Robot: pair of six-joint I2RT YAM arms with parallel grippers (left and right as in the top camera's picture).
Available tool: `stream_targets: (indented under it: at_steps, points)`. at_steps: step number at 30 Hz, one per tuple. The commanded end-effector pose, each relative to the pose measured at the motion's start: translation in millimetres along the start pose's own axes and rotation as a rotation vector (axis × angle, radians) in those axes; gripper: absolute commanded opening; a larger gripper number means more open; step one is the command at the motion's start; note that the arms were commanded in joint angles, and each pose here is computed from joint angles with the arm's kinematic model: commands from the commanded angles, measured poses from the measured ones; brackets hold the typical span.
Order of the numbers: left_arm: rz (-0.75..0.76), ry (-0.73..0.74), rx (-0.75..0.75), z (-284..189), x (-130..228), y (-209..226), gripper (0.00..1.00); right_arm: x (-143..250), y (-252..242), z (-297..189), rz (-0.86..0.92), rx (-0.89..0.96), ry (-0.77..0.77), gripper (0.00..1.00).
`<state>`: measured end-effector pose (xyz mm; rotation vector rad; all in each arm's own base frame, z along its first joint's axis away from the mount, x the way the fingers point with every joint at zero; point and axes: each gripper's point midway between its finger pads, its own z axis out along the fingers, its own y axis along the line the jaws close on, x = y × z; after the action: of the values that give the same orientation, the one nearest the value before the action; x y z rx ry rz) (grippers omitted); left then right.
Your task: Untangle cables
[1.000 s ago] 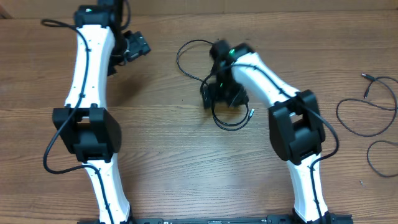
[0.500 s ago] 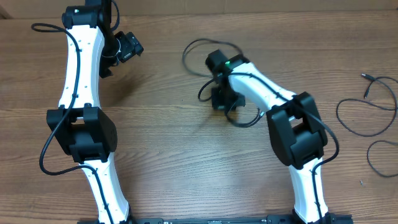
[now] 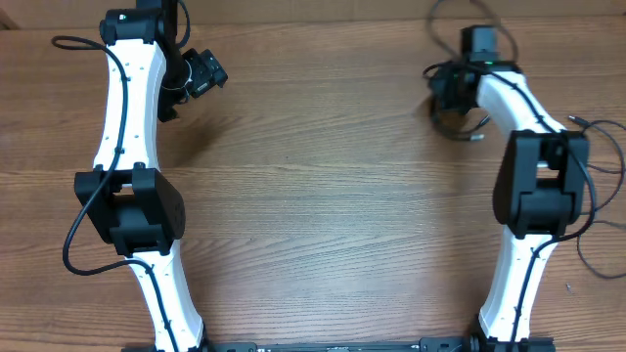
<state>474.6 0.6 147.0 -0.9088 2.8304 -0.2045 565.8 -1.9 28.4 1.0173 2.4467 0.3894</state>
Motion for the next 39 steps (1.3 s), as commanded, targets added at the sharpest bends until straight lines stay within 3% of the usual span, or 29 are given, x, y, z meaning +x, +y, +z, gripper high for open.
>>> stream_targets:
  at_steps: [1,6,12,23,31,39]
  points:
    - [0.0,-0.004,0.017,-3,0,-7,1.0,-25,10,-3,0.188,-0.077,-0.051,0.04]
    - [-0.001,0.002,0.014,-3,2,-6,1.0,-70,12,-10,0.453,-0.121,-0.236,0.04]
    - [-0.002,0.011,0.007,-3,4,-4,1.0,-83,-21,-15,0.773,-0.029,-0.38,0.04]
    - [-0.002,0.011,0.008,-3,4,-4,1.0,-107,-58,-27,0.817,0.056,-0.521,0.04]
    - [0.072,0.0,0.015,-3,2,-6,1.0,-121,-61,-38,0.865,-0.055,-0.354,0.04]
    - [0.162,-0.011,0.023,-2,2,-12,1.0,-152,-44,-91,0.758,-0.144,-0.425,0.04]
